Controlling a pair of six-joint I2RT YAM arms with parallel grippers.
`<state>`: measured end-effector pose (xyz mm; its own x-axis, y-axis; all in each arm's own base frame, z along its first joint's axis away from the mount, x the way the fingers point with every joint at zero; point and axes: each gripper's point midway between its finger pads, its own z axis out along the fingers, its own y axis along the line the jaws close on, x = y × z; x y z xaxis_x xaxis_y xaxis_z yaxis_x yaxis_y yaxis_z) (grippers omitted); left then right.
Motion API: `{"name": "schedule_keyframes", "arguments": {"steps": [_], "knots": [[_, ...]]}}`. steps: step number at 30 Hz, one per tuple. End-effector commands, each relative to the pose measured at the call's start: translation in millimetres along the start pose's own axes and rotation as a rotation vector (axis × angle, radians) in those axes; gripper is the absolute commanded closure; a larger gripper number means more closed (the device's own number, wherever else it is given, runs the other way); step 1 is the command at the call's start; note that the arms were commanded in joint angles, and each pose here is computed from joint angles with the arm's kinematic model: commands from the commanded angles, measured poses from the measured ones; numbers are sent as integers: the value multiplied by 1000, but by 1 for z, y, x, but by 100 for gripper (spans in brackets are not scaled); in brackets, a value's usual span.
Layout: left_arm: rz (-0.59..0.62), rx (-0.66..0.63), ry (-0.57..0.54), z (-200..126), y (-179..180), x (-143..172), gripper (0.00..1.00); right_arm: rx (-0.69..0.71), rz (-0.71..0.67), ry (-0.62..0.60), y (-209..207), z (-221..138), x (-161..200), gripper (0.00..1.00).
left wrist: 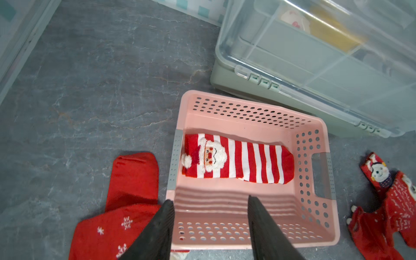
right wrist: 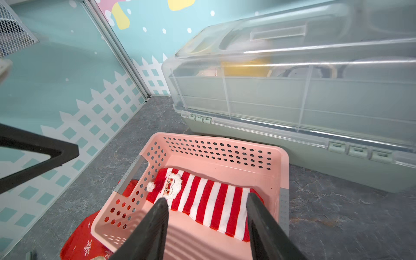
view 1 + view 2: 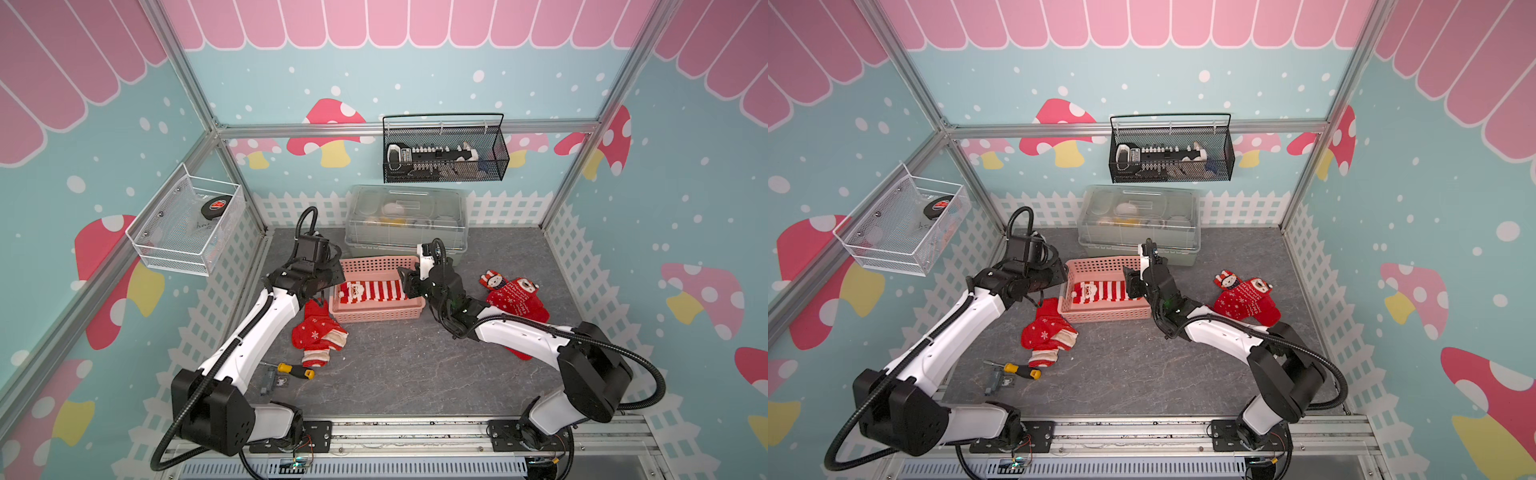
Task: Place the socks together as a pair
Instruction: Place a pair of socks in the bin, then pick up the sock at the center of the board.
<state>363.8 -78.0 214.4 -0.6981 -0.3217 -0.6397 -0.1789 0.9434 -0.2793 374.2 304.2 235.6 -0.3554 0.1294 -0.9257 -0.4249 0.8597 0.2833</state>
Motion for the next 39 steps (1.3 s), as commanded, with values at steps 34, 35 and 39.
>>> {"name": "schedule_keyframes", "arguments": {"steps": [34, 35, 39], "knots": [[-633, -433, 76, 8, 179, 147, 50, 15, -253, -20, -75, -156, 95, 46], [-646, -431, 82, 10, 181, 150, 50, 15, -259, -16, -78, -157, 101, 46], [-673, -400, 96, 17, 181, 156, 50, -2, -270, -8, -75, -155, 104, 46]]}}
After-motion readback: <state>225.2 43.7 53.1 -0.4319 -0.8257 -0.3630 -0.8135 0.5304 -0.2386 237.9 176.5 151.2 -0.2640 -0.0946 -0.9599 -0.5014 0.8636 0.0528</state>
